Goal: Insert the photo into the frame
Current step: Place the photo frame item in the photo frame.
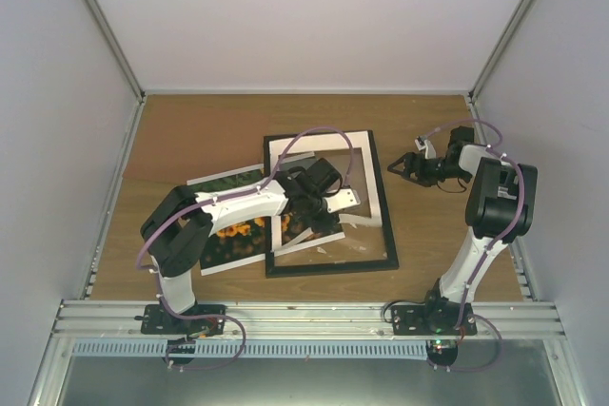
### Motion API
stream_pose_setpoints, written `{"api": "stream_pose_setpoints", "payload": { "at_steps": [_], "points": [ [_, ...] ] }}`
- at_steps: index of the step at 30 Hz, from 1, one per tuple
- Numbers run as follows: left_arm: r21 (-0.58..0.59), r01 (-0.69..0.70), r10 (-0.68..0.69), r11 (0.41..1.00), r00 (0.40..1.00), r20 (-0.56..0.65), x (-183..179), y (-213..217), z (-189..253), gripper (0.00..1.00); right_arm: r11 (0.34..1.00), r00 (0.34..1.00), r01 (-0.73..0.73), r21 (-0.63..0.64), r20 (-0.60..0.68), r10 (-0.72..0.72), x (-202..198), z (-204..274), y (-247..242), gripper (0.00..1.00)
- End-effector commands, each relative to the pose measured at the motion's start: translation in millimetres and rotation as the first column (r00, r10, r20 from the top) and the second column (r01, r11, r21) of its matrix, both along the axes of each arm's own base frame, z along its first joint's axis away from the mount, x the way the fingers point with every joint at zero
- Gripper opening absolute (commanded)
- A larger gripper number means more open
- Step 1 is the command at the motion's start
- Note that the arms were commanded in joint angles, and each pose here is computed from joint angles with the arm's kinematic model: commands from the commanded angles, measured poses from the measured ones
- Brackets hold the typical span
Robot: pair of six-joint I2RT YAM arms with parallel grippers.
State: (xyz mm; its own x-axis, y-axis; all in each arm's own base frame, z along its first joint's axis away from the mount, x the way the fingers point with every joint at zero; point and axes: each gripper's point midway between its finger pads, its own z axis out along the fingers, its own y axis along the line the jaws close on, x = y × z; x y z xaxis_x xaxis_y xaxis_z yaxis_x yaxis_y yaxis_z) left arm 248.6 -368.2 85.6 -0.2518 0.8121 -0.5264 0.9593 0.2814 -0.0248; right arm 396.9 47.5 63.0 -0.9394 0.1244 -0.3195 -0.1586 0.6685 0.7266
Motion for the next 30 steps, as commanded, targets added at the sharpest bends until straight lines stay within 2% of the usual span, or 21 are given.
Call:
{"api": "stream_pose_setpoints", "payload": {
  "at_steps": [1, 5, 8, 12, 14, 17, 19, 21, 23, 27, 30],
  "points": [
    [0.001, -0.015, 0.015, 1.0, 0.999, -0.031, 2, -3, 8, 0.21, 1.0, 0.999, -0.019, 0.004, 0.04, 0.019, 5, 10, 3, 0.83],
    [-0.08, 0.018, -0.025, 0.997, 0.996, -0.081, -7, -12, 42, 0.55, 1.0, 0.999, -0.025, -0.001, 0.049, 0.025, 7, 12, 3, 0.83],
    [-0.17, 0.08, -0.098, 0.982, 0.99, -0.099, -24, -14, 76, 0.68, 0.999, 0.998, -0.033, -0.02, 0.06, 0.034, 10, 14, 1, 0.83],
    [-0.281, 0.154, -0.199, 0.947, 0.97, -0.139, -44, 4, 111, 0.8, 0.998, 0.996, -0.04, -0.039, 0.082, 0.043, 16, 17, -2, 0.83],
    [-0.318, 0.108, -0.166, 0.942, 0.973, -0.162, -35, 20, 121, 0.87, 0.998, 0.996, -0.043, -0.042, 0.082, 0.047, 17, 16, -1, 0.83],
    [-0.294, -0.14, 0.056, 0.945, 0.959, -0.278, 17, 59, 110, 0.87, 0.997, 0.996, -0.057, -0.052, 0.069, 0.06, 16, 10, 4, 0.83],
    [-0.231, -0.384, 0.279, 0.894, 0.881, -0.383, 68, 106, 85, 0.79, 0.996, 0.996, -0.069, -0.049, 0.055, 0.072, 14, 5, 10, 0.82],
    [-0.2, -0.534, 0.403, 0.822, 0.792, -0.458, 92, 140, 68, 0.71, 0.996, 0.996, -0.083, -0.045, 0.034, 0.084, 10, -1, 17, 0.81],
    [-0.173, -0.606, 0.475, 0.777, 0.744, -0.47, 99, 165, 53, 0.69, 0.996, 0.996, -0.085, -0.04, 0.011, 0.085, 7, -7, 20, 0.81],
    [-0.134, -0.667, 0.496, 0.733, 0.659, -0.566, 91, 183, 23, 0.67, 0.995, 0.996, -0.086, -0.039, -0.023, 0.085, -1, -17, 23, 0.81],
    [-0.127, -0.667, 0.488, 0.734, 0.649, -0.584, 87, 184, 6, 0.65, 0.995, 0.995, -0.091, -0.038, -0.05, 0.089, -6, -24, 25, 0.81]
  ]
}}
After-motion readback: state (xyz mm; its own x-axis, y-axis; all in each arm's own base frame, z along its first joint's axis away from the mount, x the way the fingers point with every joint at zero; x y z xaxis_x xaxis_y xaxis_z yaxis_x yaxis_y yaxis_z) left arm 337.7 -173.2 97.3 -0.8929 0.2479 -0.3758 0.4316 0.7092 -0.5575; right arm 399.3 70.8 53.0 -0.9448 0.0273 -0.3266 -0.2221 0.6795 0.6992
